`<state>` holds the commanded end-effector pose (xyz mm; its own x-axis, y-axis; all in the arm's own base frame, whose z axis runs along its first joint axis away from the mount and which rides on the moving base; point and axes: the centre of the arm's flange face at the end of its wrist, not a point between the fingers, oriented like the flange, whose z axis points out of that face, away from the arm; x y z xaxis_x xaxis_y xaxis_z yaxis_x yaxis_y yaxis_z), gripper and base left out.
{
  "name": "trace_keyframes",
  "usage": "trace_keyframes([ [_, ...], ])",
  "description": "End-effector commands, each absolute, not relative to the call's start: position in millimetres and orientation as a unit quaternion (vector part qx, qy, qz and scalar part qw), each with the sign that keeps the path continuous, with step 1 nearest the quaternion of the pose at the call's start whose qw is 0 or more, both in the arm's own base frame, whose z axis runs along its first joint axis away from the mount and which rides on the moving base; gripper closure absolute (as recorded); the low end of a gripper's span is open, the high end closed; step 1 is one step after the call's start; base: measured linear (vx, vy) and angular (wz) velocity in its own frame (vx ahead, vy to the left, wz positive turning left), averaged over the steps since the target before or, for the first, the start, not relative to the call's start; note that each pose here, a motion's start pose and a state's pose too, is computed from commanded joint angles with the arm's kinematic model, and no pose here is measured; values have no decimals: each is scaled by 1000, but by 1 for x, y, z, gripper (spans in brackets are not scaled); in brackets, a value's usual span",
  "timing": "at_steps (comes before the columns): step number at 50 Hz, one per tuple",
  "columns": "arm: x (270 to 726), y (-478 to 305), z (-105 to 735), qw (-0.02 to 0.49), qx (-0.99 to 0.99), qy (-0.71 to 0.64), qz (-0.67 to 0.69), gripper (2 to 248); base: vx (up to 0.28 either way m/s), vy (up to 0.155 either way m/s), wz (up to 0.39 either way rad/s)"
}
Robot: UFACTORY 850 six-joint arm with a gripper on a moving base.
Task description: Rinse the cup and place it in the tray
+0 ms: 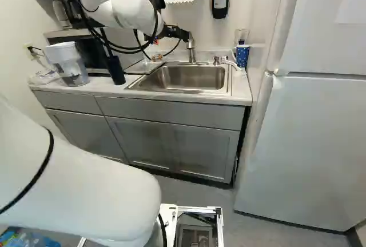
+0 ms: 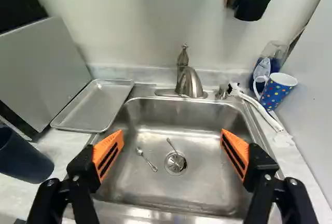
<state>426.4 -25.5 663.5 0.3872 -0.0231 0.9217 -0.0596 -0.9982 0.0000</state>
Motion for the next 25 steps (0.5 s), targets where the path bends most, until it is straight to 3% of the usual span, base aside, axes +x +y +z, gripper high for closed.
trace_keyframes([
  [25,426,-25,663,17,833,-25,553,3,66,-21,126],
])
